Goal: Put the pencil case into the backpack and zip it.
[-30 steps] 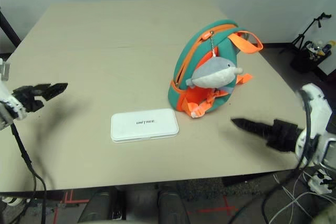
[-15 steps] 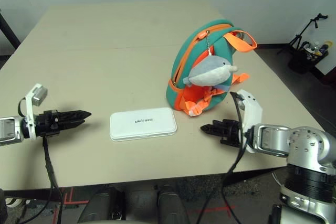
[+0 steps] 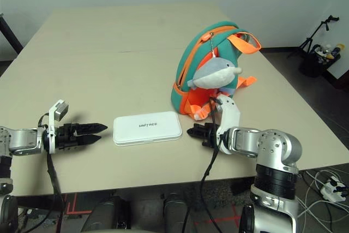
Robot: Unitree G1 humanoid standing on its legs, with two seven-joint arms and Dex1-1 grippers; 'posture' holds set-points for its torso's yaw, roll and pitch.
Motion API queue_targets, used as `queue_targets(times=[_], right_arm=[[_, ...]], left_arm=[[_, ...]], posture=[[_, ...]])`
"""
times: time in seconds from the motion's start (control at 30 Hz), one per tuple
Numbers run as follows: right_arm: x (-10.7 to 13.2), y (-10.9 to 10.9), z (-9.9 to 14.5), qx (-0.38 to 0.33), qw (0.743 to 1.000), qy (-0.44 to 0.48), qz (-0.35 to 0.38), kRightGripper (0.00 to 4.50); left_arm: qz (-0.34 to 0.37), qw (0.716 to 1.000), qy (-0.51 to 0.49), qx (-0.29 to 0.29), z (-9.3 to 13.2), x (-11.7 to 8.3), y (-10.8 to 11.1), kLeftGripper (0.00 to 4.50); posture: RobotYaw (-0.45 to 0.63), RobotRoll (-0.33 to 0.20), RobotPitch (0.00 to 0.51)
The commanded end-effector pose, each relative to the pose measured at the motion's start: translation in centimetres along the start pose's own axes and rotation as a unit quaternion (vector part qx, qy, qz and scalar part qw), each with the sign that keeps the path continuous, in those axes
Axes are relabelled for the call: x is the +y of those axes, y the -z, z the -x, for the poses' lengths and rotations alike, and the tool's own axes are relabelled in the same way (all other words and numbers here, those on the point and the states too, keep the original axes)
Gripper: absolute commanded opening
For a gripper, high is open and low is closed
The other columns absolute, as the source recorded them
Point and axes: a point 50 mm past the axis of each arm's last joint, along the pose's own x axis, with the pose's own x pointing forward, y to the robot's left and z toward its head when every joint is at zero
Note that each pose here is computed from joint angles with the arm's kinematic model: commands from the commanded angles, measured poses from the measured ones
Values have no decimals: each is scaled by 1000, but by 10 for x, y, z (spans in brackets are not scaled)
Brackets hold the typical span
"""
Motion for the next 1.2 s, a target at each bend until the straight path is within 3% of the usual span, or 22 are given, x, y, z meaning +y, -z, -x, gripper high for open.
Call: queue_targets(times=[0.03, 0.33, 0.53, 0.63, 0.93, 1.17, 1.2], right_arm=[[16, 10, -14, 41, 998, -32, 24, 39], [38, 13, -31, 52, 995, -69, 57, 39], [35, 15, -30, 56, 994, -64, 65, 39], [31, 15, -29, 52, 995, -57, 67, 0], [25, 17, -24, 41, 995, -54, 67, 0], [17, 21, -12, 35, 996, -46, 64, 0], [16, 22, -11, 34, 996, -45, 64, 0]], left_arm=[[20, 999, -13, 32, -13, 7, 11, 4500], [16, 999, -4, 46, -23, 1, 17, 4500], [4, 999, -1, 45, -23, -5, 17, 4500], [-1, 1000, -2, 26, -23, -7, 14, 3894], [-22, 999, -21, -39, -18, -11, 1, 1115], [-27, 998, -15, -55, -6, -12, 2, 1115], [-27, 998, -4, -48, -1, -12, 4, 941]], posture=[[25, 0, 72], [30, 0, 76], [33, 0, 73], [35, 0, 69], [36, 0, 56], [29, 0, 53], [28, 0, 54]])
